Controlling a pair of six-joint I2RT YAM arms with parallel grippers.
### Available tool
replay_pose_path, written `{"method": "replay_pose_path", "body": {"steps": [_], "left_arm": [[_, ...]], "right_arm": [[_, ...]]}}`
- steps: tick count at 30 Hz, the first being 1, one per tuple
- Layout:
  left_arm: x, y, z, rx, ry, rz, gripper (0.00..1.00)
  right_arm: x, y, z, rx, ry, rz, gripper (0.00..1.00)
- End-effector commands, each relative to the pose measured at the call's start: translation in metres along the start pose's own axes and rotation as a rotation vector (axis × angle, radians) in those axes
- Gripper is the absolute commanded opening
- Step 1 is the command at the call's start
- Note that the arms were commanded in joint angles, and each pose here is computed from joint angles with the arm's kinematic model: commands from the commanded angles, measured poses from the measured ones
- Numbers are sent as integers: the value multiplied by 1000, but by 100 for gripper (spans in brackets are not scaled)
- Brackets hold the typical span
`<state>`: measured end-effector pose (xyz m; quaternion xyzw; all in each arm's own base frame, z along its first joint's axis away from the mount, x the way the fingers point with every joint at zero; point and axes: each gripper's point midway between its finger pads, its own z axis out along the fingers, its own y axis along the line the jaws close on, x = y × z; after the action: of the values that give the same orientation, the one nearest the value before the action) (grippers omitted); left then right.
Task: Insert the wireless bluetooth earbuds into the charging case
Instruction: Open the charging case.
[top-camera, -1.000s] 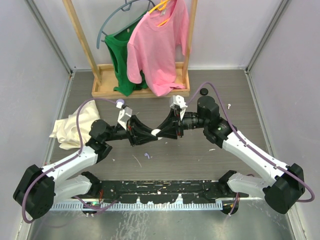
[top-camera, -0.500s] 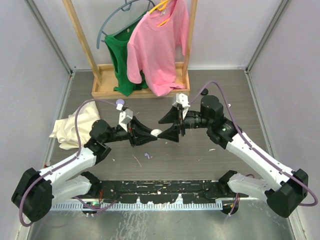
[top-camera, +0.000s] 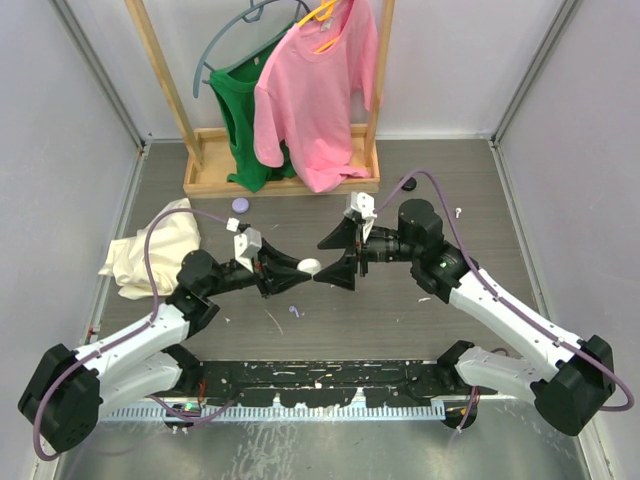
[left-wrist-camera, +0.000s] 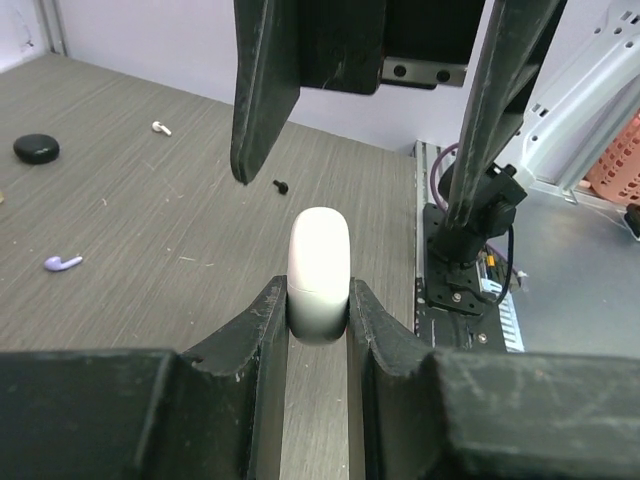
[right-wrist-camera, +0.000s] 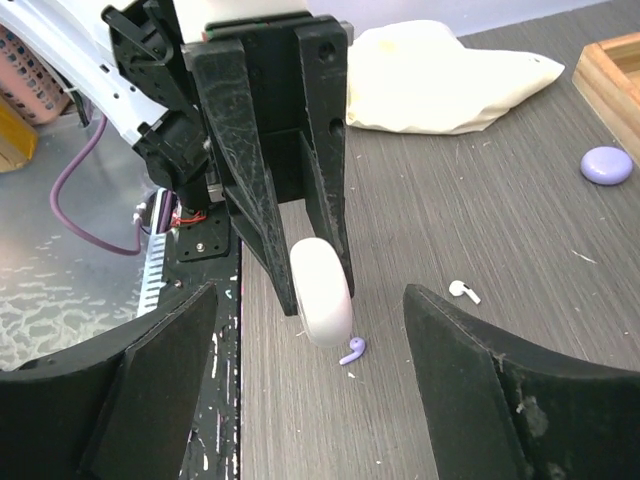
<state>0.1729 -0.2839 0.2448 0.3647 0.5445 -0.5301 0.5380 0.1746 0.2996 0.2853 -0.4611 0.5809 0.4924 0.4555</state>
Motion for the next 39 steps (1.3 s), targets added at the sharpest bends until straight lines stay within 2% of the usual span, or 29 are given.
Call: {"method": "replay_pose_path", "body": {"steps": [1,9,20,39], "left_arm": [[-28,-4,0,-2,-95,107,0],[-29,-9,-1,10,-109,119,3],[-30,-13,-4,12,-121,133,0],[-15,-33,-2,95,-77,217,0]], "right_arm": [[-13,-1,6,-2,-54,-44,81],[-8,-13,10,36,-39,-37,80],[-8,-21,10,74,-15,-61,80],[-33,-29,-5,195,-39,-92,80]]}}
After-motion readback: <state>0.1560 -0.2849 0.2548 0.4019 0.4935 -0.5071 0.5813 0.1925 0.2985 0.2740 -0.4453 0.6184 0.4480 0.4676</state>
